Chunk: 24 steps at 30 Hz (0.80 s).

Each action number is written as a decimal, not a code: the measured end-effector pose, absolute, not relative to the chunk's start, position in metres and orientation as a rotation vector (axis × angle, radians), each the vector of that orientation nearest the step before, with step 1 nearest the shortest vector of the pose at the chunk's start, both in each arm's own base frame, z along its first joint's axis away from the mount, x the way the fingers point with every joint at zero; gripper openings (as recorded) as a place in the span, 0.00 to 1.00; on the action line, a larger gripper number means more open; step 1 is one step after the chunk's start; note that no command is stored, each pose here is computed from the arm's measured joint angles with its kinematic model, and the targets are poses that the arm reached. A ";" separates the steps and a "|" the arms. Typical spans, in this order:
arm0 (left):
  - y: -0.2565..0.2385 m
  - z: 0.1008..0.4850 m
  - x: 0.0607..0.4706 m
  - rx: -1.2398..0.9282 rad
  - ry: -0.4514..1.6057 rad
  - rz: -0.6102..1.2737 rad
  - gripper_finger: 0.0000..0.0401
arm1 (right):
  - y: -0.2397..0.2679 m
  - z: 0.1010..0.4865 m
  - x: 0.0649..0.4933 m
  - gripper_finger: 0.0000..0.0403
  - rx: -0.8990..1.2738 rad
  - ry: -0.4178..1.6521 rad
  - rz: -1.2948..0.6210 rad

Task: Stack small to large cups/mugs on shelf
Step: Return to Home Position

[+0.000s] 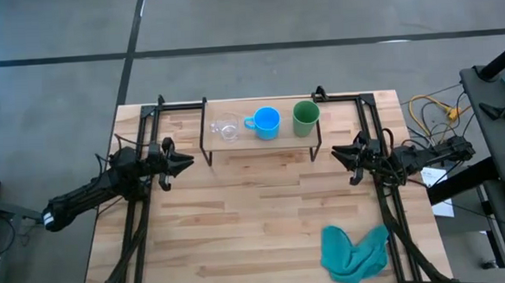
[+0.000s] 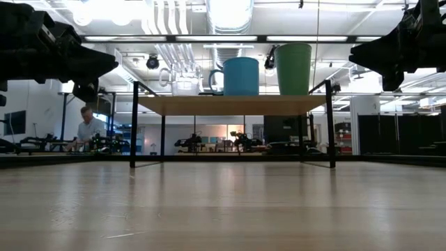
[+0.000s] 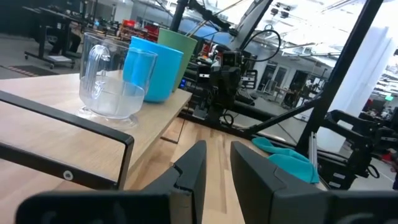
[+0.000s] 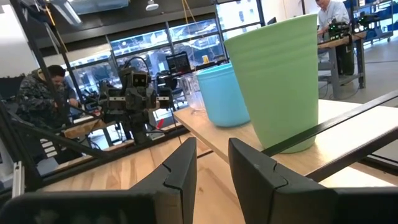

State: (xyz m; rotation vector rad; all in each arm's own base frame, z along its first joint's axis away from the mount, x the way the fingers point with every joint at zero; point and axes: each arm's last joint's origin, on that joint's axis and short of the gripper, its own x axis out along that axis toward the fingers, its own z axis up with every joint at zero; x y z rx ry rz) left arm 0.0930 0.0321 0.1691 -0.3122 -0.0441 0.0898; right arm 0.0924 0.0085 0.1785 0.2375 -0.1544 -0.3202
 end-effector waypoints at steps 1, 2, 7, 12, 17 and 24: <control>0.032 0.169 0.093 -0.313 -0.043 0.090 0.15 | 0.009 0.179 0.092 0.22 0.238 -0.154 -0.320; 0.032 0.169 0.093 -0.314 -0.043 0.090 0.15 | 0.009 0.179 0.092 0.22 0.239 -0.155 -0.320; 0.032 0.169 0.093 -0.323 -0.042 0.089 0.15 | 0.009 0.179 0.092 0.22 0.239 -0.155 -0.320; 0.032 0.168 0.094 -0.325 -0.035 0.088 0.15 | 0.009 0.177 0.093 0.22 0.226 -0.139 -0.322; 0.032 0.170 0.094 -0.320 -0.047 0.082 0.15 | 0.009 0.171 0.094 0.22 0.204 -0.079 -0.327; 0.032 0.170 0.094 -0.318 -0.053 0.081 0.15 | 0.010 0.168 0.097 0.22 0.176 -0.038 -0.331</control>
